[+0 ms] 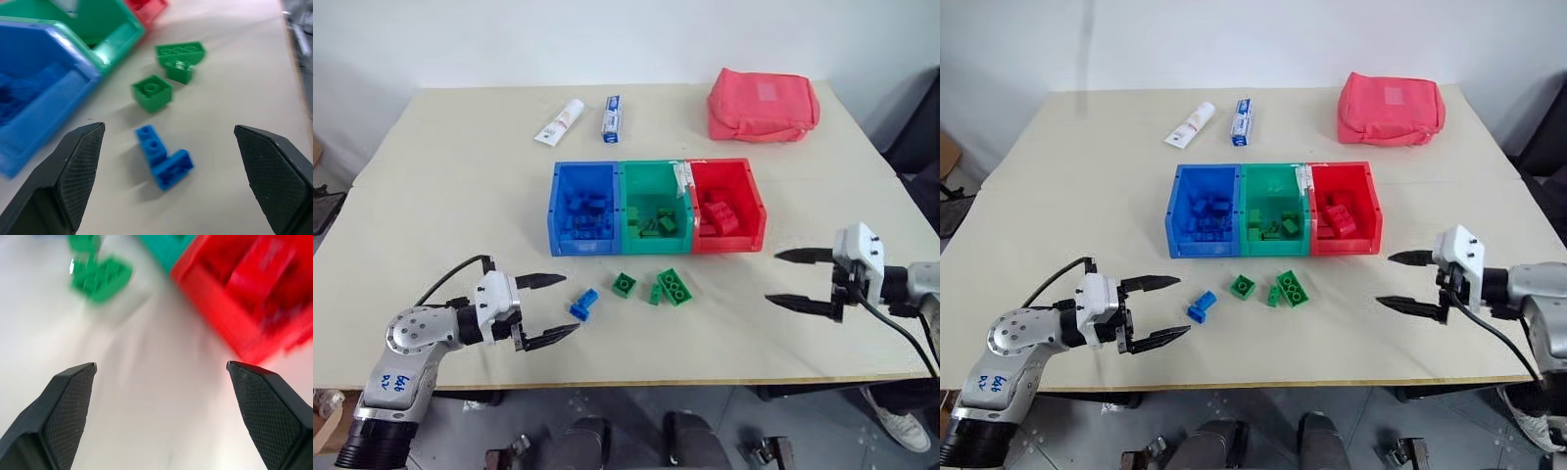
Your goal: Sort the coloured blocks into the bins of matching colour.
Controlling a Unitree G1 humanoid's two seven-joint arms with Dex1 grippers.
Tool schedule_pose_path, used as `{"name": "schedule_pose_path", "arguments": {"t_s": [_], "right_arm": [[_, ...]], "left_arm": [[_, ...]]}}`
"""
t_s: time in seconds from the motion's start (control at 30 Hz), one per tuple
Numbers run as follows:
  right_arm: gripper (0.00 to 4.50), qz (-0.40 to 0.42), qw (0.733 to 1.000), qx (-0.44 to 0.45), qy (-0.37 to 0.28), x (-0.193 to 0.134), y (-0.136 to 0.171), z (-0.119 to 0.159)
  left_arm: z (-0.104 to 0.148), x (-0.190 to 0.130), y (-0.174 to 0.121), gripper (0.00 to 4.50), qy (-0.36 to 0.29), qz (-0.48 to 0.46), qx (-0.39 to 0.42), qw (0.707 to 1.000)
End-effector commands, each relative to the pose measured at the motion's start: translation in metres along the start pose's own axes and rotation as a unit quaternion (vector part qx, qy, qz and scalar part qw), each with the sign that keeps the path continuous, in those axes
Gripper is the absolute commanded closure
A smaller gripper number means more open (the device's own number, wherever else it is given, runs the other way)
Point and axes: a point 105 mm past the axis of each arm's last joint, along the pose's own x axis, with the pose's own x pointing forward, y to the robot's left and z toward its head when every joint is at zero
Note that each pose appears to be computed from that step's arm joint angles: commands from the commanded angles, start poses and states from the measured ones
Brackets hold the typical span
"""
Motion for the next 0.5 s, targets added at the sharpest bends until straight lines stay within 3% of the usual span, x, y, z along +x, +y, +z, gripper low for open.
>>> {"name": "schedule_pose_path", "arguments": {"t_s": [0.03,0.23,0.5], "right_arm": [[0.04,0.014,0.999,-0.039,-0.013,0.008,0.008,0.015],[0.04,0.069,0.998,-0.001,-0.007,0.066,0.044,0.027],[0.04,0.022,0.998,0.051,0.023,0.124,0.058,0.026]], "left_arm": [[0.005,-0.001,0.002,0.00,-0.013,0.005,0.016,1.000],[0.004,0.002,-0.005,0.00,-0.015,-0.004,0.022,1.000],[0.009,-0.004,-0.007,0.00,-0.015,0.017,0.022,1.000]]}}
